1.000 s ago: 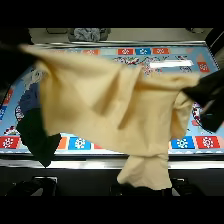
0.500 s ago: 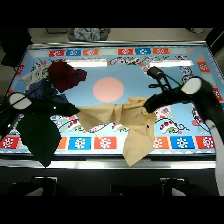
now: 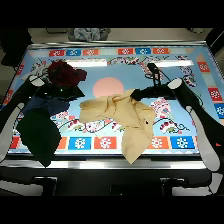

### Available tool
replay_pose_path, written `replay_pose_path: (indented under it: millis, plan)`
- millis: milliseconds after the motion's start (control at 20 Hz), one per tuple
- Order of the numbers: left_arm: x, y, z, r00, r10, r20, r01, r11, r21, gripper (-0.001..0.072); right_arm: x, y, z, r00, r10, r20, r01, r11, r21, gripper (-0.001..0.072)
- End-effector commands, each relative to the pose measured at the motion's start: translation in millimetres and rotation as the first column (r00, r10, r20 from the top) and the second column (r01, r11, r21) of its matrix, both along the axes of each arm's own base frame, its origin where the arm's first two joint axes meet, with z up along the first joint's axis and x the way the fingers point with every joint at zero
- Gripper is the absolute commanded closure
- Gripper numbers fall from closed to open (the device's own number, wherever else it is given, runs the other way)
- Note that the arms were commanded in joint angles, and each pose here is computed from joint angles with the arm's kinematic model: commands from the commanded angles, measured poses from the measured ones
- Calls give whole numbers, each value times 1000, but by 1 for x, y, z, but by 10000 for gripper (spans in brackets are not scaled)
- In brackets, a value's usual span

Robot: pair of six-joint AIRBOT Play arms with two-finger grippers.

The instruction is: Fold the shirts.

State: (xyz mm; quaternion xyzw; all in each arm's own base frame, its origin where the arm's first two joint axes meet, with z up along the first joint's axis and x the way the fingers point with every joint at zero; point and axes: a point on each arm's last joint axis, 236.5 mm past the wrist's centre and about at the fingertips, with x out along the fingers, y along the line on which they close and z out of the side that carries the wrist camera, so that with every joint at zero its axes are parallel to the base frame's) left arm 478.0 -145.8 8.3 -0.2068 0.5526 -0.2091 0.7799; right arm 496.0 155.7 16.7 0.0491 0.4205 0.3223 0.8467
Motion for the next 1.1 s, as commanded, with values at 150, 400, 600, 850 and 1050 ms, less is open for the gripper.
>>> replay_pose_path:
  millis: [150,400,600,850,1050]
  plan:
    - [-42,67,-14,976,-69,-205,87,993,77,33,-95,-144,8,951,3,-310,-70,976,-207,22]
    - [-94,25,-79,933,-116,-341,124,992,3,33,-169,-169,-31,846,-39,-531,-68,981,-180,22]
    - [-103,-1,-102,934,-127,-335,142,990,20,38,-189,-160,-50,824,-35,-566,-71,984,-165,20]
    - [-96,-9,-107,944,-110,-311,127,991,36,320,-211,-142,-75,791,-29,-611,-43,994,-103,18]
    - [-90,-9,-107,950,-81,-301,98,994,43,637,-214,-109,-95,795,-27,-606,37,999,5,18]
